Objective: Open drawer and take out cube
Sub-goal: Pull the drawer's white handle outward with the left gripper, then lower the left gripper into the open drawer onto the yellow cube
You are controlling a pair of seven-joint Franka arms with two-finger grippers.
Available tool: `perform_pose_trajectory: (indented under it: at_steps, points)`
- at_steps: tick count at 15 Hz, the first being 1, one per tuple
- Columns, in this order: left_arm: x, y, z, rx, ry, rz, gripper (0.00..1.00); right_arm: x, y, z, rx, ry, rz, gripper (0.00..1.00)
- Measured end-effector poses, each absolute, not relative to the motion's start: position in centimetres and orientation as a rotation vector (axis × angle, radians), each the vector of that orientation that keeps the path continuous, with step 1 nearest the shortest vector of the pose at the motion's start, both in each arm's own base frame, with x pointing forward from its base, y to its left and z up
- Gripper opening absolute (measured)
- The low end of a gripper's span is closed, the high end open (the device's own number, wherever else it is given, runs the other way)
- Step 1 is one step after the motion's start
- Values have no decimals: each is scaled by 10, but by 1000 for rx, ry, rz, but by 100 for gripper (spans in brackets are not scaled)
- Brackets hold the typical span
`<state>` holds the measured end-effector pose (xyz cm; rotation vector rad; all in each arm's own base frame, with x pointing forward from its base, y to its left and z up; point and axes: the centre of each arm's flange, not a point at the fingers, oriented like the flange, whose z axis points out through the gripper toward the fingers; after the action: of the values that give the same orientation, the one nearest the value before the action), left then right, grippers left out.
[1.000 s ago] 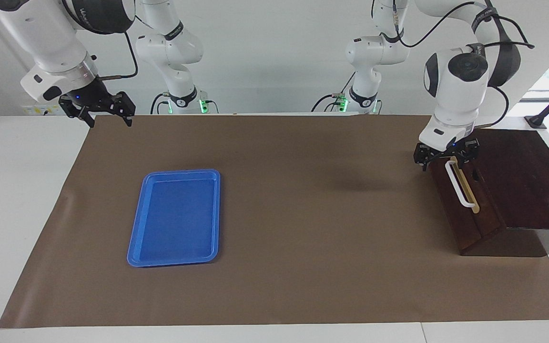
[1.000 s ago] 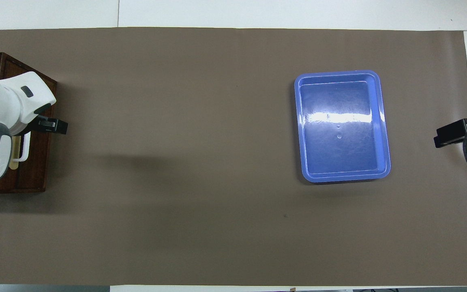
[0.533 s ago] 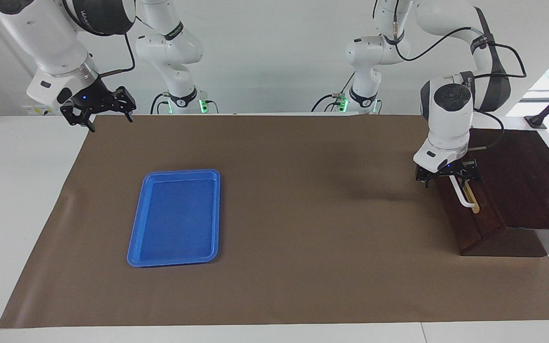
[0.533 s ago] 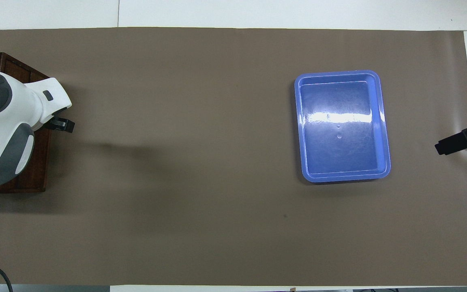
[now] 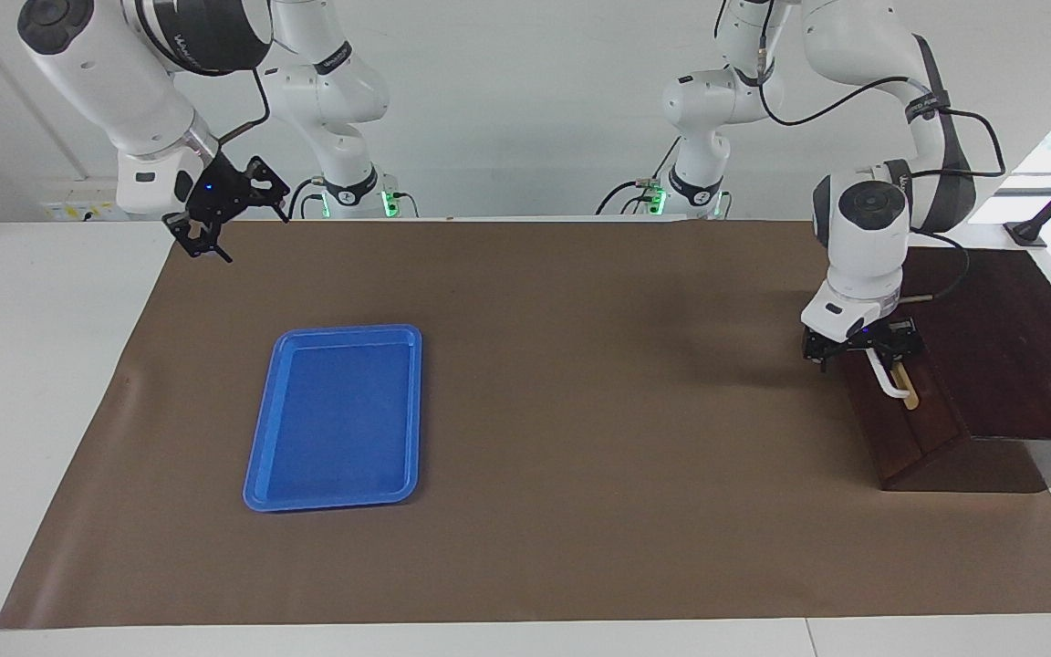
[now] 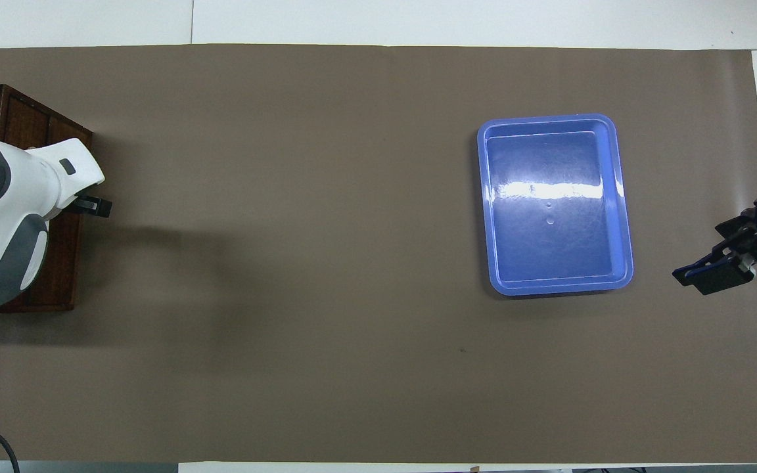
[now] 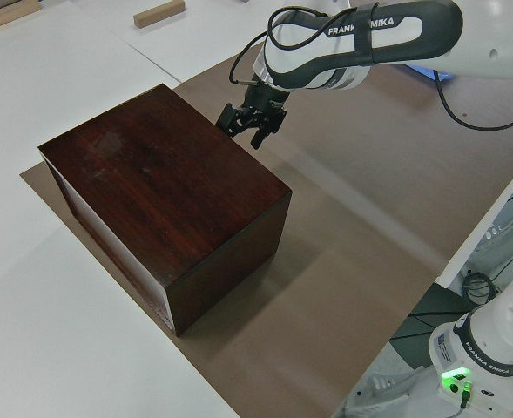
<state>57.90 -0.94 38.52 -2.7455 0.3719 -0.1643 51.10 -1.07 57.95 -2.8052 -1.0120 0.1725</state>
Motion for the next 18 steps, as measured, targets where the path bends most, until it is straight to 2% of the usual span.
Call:
perform_pose_trajectory:
  at_steps: [9,18]
  points:
    - [574,-127,388,-2875,175,-207,100,511,-10,580,-2806,-1016,166,100]
    - [578,-146,402,-2898,139,-156,100,511,-11,580,-2808,-1014,161,100]
